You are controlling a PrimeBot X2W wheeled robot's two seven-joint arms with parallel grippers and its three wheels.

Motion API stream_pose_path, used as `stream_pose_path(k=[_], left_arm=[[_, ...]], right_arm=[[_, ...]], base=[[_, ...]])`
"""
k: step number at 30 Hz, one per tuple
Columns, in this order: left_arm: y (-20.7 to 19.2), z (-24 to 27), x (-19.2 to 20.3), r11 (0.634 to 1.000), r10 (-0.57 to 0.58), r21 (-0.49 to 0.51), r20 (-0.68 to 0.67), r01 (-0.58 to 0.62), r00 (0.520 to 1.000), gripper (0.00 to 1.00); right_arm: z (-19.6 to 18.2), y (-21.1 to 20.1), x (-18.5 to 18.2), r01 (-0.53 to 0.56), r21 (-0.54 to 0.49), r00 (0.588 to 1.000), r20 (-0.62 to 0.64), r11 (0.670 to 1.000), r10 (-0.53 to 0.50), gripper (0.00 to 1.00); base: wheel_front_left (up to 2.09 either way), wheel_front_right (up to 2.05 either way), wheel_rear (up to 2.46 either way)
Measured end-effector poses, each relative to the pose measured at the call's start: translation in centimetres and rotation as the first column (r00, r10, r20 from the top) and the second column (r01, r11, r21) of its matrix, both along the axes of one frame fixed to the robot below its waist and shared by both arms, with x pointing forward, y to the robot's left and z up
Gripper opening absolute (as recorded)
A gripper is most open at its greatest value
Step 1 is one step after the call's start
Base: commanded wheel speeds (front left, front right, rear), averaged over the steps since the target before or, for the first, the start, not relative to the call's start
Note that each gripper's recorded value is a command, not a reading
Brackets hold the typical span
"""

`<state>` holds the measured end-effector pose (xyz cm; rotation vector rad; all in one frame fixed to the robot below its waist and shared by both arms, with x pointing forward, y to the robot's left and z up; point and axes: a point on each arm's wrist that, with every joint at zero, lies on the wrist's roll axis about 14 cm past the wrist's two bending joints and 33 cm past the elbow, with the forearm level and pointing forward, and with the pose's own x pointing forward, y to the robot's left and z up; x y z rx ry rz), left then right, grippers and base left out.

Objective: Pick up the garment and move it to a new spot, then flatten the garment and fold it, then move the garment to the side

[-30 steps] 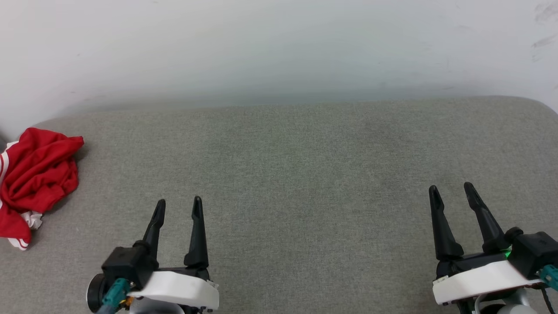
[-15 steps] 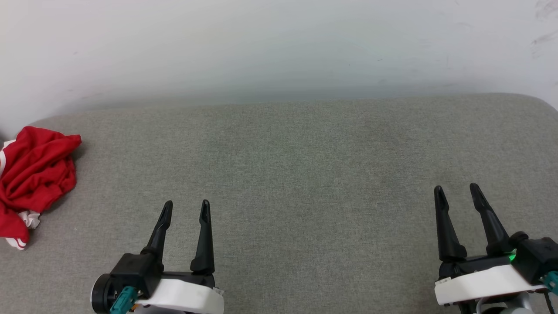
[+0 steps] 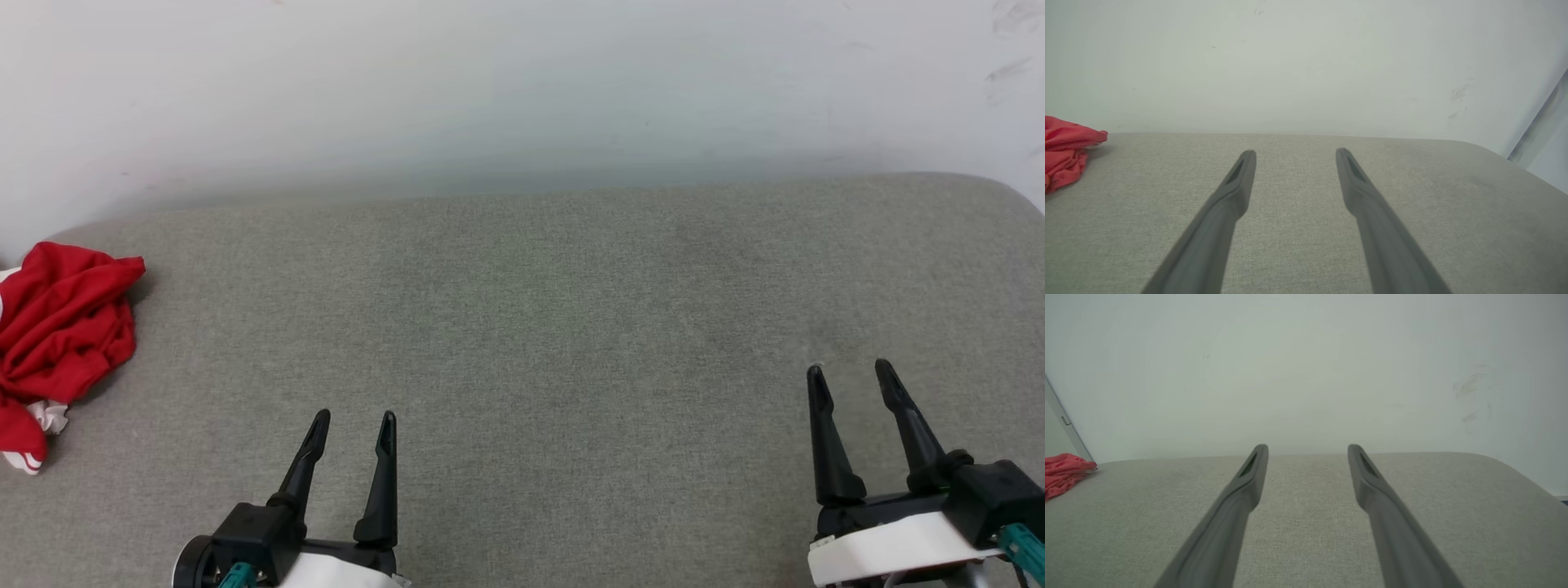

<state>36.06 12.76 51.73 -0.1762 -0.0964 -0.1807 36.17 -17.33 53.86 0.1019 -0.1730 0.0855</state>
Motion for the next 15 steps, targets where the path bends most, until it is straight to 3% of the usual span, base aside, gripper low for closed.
stream_pose_path(k=[15], left_arm=[[0.12,0.04,-0.28,0.998,-0.011,0.064,0.025,0.009,1.000,1.00]], right_arm=[[-0.06,0.65,-0.25,-0.016,-0.063,1.000,0.012,0.998,0.017,1.00]], base=[[0.00,0.00,0.00]])
